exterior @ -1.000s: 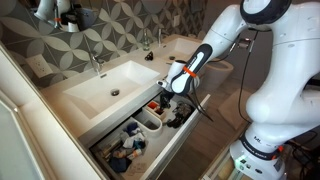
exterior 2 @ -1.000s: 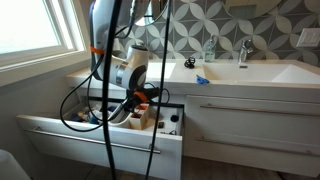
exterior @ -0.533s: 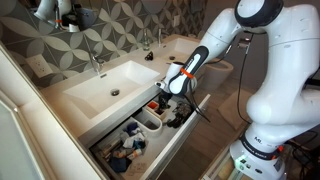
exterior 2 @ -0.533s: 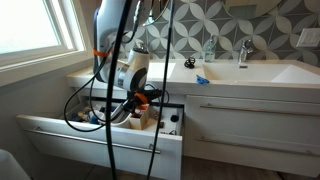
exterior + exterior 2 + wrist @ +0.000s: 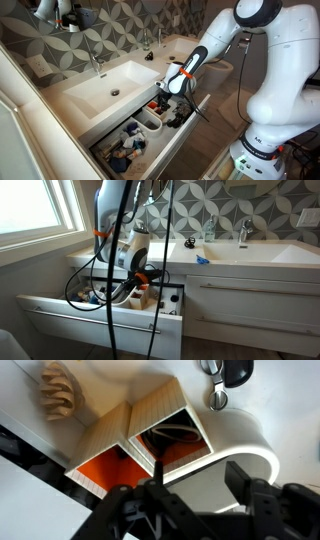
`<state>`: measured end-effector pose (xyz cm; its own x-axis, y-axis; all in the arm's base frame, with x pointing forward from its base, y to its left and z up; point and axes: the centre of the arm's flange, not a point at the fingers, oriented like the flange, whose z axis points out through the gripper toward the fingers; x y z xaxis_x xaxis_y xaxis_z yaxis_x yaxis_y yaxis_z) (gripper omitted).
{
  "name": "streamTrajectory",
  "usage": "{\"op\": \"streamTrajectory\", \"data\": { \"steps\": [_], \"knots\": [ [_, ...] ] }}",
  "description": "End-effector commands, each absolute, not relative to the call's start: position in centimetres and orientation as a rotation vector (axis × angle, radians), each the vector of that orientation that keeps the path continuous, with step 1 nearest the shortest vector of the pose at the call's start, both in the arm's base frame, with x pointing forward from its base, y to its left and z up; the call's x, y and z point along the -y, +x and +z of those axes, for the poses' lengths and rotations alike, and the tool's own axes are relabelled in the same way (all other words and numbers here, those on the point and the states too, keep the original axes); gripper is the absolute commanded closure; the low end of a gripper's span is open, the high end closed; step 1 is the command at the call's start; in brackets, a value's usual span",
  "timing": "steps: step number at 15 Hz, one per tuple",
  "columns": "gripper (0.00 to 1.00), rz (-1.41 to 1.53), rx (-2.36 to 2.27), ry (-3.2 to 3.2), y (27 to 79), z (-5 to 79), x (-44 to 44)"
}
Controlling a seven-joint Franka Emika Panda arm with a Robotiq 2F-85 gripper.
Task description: Pick up the black hair band on the right side of the open drawer and put it in the first white and orange container in the open drawer from the front of the drawer
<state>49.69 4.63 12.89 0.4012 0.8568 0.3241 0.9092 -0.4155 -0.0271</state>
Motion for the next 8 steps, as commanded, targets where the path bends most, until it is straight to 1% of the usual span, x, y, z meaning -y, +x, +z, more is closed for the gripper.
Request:
{"op": "streamTrajectory", "data": {
  "steps": [1,2,3,6,8],
  "knots": [
    [0.03,-0.343,1.504,-2.540,48.8,15.7,-4.0],
    [0.01,-0.334,1.480,-2.558,48.3,16.6,-3.7],
    [0.00,-0.251,1.434,-2.580,47.5,17.8,-3.4],
    [0.00,-0.095,1.295,-2.684,45.5,19.6,-2.6],
    [0.00,-0.074,1.155,-2.774,44.3,20.8,-1.9]
  ]
}}
